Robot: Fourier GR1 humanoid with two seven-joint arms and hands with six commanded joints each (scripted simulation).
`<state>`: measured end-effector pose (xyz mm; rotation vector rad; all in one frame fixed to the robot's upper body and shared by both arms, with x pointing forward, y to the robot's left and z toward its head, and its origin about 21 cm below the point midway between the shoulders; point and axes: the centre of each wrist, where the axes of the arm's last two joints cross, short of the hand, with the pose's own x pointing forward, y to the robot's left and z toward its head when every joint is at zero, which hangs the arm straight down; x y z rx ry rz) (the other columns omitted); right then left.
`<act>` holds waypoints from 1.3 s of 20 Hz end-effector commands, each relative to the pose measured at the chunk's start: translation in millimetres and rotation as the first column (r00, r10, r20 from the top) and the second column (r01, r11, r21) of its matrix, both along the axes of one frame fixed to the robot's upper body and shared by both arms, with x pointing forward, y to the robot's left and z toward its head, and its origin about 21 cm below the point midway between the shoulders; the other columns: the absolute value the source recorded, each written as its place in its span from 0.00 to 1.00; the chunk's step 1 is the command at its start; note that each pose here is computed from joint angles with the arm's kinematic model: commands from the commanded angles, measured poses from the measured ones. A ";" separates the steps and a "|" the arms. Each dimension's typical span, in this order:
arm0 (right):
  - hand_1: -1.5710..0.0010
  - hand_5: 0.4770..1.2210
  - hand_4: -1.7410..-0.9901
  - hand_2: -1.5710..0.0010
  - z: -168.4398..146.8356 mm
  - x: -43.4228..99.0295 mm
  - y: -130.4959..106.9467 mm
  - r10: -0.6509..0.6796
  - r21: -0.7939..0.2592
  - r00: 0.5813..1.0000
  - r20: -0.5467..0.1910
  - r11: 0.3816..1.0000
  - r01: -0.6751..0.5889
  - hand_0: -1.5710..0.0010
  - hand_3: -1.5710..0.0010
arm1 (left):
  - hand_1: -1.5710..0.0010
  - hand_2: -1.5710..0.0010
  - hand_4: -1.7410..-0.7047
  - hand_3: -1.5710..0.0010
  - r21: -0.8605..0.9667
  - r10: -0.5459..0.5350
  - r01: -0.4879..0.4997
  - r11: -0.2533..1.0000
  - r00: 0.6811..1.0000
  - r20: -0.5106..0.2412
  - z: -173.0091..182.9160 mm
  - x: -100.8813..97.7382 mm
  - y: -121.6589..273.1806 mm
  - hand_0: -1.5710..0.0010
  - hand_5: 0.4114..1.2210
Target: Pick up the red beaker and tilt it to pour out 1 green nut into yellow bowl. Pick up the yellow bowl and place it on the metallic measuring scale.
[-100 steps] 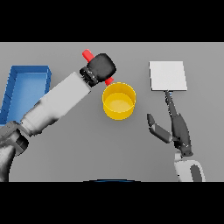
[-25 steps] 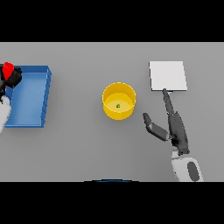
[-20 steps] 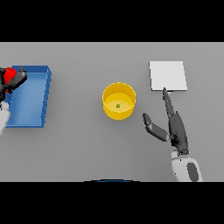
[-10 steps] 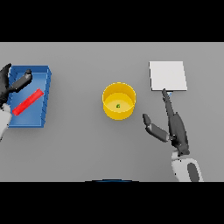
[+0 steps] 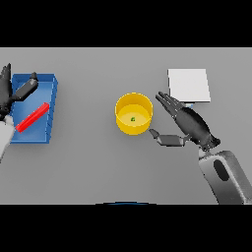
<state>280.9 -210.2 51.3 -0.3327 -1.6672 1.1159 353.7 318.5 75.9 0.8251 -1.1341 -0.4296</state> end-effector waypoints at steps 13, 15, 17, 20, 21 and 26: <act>1.00 0.32 0.70 1.00 15.7 52.7 49.9 0.395 -0.575 0.914 -0.096 0.727 -0.375 1.00 1.00 | 1.00 1.00 0.96 1.00 0.015 0.013 -0.013 1.000 1.000 -0.022 -2.7 -3.9 10.5 1.00 0.37; 1.00 0.33 0.69 1.00 10.5 56.7 60.0 0.409 -0.585 0.902 -0.139 0.701 -0.408 1.00 1.00 | 1.00 1.00 0.96 1.00 0.013 0.025 -0.025 1.000 0.999 -0.027 -3.2 -4.3 10.5 1.00 0.36; 1.00 0.33 0.68 1.00 8.7 63.0 70.6 0.418 -0.597 0.894 -0.160 0.681 -0.425 1.00 1.00 | 1.00 1.00 0.97 1.00 0.018 0.019 -0.019 1.000 1.000 -0.019 -0.3 -2.4 12.1 1.00 0.35; 1.00 0.34 0.65 1.00 8.9 67.4 76.2 0.433 -0.626 0.879 -0.201 0.634 -0.455 1.00 1.00 | 1.00 1.00 0.96 1.00 0.020 0.013 -0.012 1.000 1.000 -0.016 -3.4 -5.4 14.7 1.00 0.36; 1.00 0.34 0.65 1.00 12.4 70.0 80.1 0.431 -0.641 0.881 -0.192 0.625 -0.446 1.00 1.00 | 1.00 1.00 0.96 1.00 0.023 0.011 -0.011 1.000 1.000 -0.008 0.2 -5.7 14.2 1.00 0.35; 1.00 0.35 0.64 1.00 5.4 77.5 92.2 0.420 -0.668 0.875 -0.239 0.584 -0.462 1.00 1.00 | 1.00 1.00 0.96 1.00 0.021 0.018 -0.017 1.000 1.000 -0.020 0.3 -5.7 17.8 1.00 0.36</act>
